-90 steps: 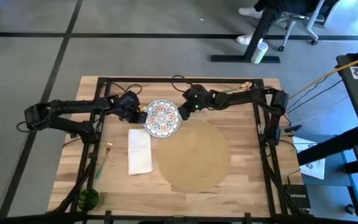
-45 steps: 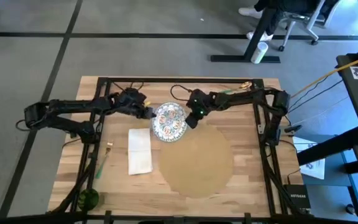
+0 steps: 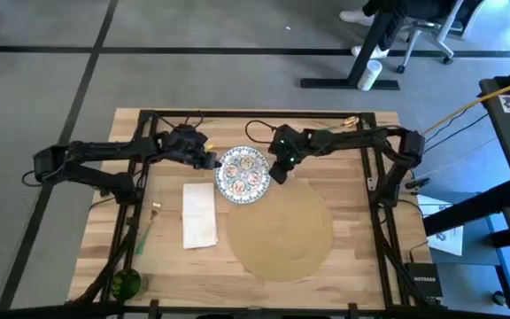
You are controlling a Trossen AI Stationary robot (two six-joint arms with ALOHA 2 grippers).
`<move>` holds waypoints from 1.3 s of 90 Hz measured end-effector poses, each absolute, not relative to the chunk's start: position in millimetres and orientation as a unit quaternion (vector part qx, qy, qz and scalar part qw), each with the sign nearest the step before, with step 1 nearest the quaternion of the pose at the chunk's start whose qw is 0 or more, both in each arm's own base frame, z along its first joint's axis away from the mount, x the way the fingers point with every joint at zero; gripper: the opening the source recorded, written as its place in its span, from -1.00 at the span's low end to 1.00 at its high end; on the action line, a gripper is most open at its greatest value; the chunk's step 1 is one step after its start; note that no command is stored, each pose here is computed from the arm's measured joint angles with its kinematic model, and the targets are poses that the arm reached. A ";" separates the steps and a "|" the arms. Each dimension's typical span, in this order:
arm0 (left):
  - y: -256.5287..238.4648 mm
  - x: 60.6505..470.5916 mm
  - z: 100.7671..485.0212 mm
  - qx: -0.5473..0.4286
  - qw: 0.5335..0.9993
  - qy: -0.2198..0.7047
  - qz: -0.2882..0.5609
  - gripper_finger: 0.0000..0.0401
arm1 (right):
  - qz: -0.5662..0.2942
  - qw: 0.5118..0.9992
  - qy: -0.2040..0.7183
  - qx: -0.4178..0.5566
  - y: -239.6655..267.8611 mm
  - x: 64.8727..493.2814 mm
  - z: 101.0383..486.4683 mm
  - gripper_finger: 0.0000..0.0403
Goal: Set table place
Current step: Put the blue patterned plate on the brown place mat
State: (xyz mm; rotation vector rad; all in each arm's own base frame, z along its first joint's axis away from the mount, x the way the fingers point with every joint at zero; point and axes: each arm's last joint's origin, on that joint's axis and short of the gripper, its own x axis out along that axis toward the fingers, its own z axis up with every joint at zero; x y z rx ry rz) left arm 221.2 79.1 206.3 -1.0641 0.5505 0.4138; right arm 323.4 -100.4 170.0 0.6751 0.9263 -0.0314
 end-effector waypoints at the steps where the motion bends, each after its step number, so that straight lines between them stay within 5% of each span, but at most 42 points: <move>1: 78.7 221.3 206.2 -0.497 0.806 0.258 0.192 -0.99 | -0.013 0.840 0.439 0.319 -100.1 323.0 170.4 -1.00; 78: 11.8 252.6 194.0 -0.472 0.826 0.277 0.138 -1.00 | 0.049 0.808 0.530 0.252 -3.7 308.3 188.9 -1.00; 117: -17.8 278.5 189.4 -0.470 0.835 0.269 0.098 -1.00 | 0.004 0.825 0.505 0.253 48.4 265.1 205.7 -1.00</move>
